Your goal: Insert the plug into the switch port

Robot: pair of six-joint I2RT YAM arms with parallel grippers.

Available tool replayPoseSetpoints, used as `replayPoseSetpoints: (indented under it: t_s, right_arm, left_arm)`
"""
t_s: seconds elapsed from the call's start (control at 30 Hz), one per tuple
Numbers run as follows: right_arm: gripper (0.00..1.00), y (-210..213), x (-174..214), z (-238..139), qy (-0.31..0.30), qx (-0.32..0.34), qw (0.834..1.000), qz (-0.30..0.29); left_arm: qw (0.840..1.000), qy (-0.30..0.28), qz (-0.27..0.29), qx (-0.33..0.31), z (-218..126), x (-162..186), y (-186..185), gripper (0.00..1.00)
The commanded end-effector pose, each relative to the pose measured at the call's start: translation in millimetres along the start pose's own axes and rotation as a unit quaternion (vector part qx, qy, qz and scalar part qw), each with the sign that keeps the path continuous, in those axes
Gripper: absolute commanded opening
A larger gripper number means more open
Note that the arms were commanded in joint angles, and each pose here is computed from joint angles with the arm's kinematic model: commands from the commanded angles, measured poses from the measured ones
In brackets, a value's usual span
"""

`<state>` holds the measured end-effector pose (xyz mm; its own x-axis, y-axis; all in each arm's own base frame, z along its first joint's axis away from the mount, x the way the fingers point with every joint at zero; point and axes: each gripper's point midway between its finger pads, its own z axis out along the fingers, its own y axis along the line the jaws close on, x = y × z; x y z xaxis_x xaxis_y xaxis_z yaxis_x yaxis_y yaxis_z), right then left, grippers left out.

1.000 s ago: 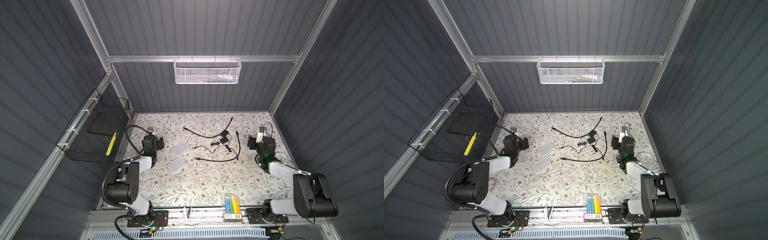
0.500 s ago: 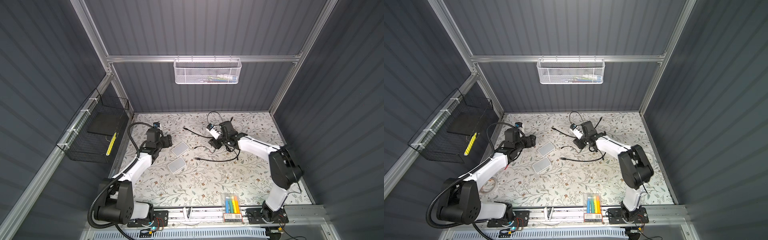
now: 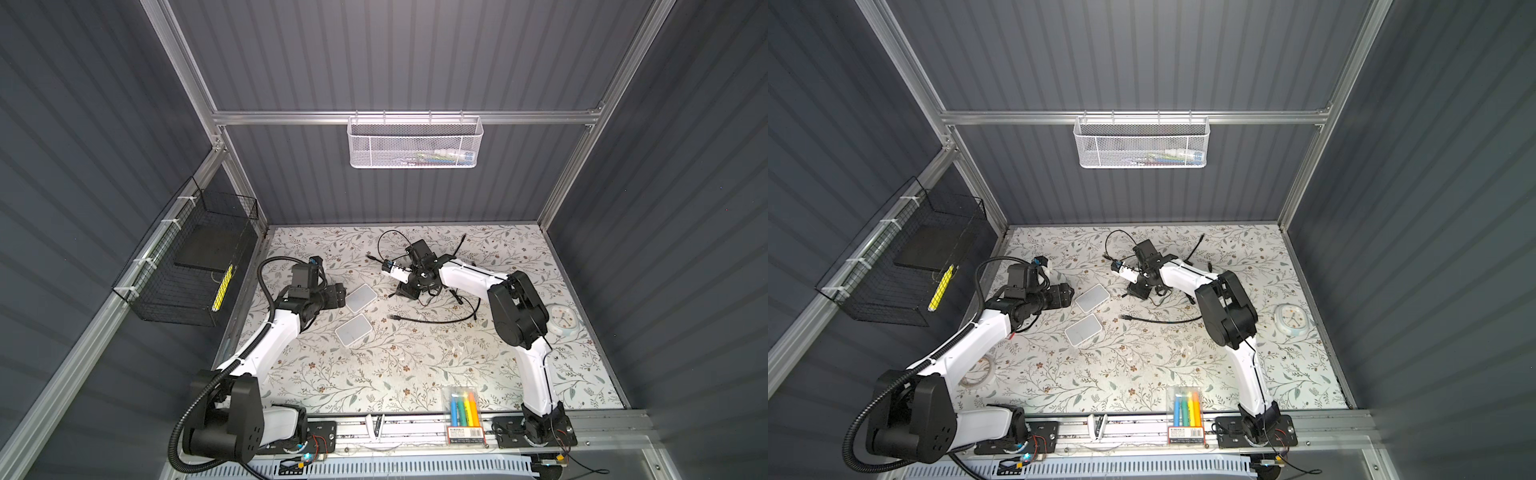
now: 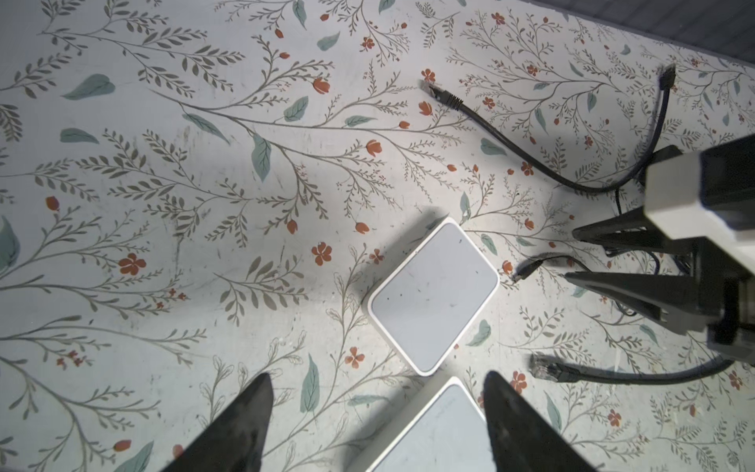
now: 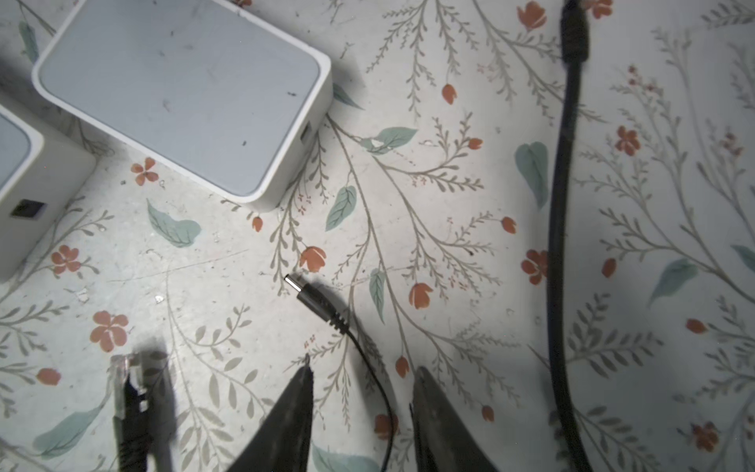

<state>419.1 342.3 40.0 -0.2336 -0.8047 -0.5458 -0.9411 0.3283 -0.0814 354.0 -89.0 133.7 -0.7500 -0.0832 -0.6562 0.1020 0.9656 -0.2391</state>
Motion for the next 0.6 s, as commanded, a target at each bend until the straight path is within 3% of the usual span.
replayPoseSetpoints:
  t_s: [0.0, 0.23, 0.57]
  right_arm:
    - [0.4, 9.4, 5.8, 10.6, 0.026, -0.026, 0.999, -0.03]
    - [0.35, 13.2, 13.5, 27.5, 0.061, -0.042, 0.996, -0.043]
    - [0.11, 24.5, 23.7, 25.1, 0.081, -0.049, 0.995, -0.034]
  left_arm:
    - [1.0, 0.012, -0.012, 0.014, -6.5, 6.0, -4.4, 0.81]
    - [1.0, 0.014, -0.006, 0.018, -4.9, 4.9, -6.0, 0.81]
    - [1.0, 0.015, -0.006, 0.022, -2.8, 6.4, -6.8, 0.81]
